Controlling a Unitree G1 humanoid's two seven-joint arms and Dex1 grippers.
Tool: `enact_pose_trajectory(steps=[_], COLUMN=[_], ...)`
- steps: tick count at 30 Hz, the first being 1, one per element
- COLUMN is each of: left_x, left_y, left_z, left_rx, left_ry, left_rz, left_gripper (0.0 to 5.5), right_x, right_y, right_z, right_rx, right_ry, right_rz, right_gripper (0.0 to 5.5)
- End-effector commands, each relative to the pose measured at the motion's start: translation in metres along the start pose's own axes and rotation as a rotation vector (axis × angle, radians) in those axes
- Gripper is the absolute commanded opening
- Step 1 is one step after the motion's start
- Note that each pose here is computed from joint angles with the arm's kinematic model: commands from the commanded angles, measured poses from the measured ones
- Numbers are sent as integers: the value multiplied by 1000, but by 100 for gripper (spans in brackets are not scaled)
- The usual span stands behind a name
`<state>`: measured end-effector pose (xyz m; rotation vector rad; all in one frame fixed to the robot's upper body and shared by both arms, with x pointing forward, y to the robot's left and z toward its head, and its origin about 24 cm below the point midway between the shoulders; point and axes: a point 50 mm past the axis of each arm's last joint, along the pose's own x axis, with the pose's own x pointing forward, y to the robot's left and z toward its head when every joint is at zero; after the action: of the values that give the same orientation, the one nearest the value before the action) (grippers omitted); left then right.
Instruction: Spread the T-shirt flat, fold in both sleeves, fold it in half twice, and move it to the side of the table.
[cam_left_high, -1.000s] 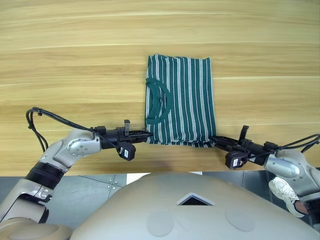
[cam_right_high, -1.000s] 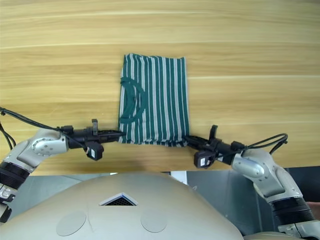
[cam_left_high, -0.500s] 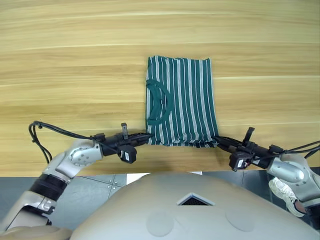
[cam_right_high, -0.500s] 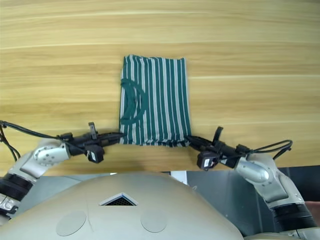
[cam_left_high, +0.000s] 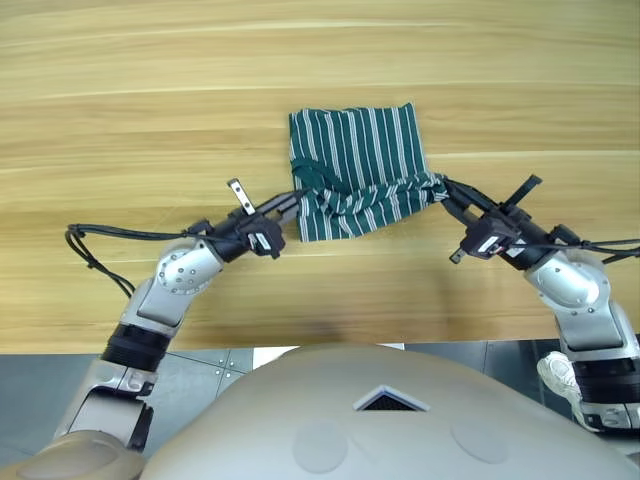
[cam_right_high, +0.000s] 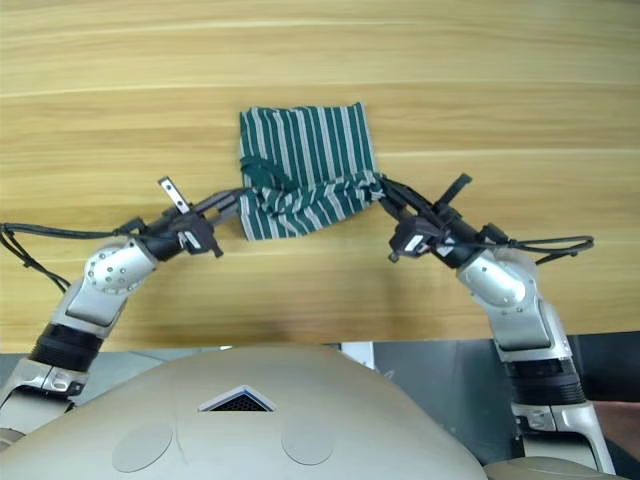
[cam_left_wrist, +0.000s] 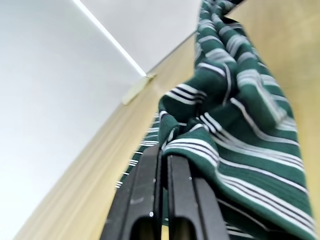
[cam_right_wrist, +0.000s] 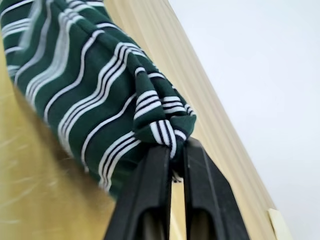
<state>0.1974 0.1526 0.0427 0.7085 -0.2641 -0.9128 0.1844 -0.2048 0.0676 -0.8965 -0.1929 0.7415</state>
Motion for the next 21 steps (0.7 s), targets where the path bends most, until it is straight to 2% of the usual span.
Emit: enact_pose_trajectory(steps=[1, 6, 16, 17, 21], left_x=[11, 23, 47, 50, 56], left_y=[19, 37, 43, 44, 58], left_z=[-8, -19, -54, -58, -68], left_rx=[15, 40, 17, 9, -12], left_ry=[40, 79, 181, 191, 219], left_rz=[69, 112, 141, 151, 220], left_gripper=[0, 0, 0, 31, 99], right_x=[19, 43, 94, 99, 118], right_y=[-15, -26, -27, -27, -32], right_z=[-9, -16, -29, -31, -39], right_rx=[-19, -38, -31, -29, -26], right_ry=[23, 43, 57, 64, 89], right_rz=[-82, -136, -133, -134, -152], right_gripper=[13, 13, 13, 49, 125])
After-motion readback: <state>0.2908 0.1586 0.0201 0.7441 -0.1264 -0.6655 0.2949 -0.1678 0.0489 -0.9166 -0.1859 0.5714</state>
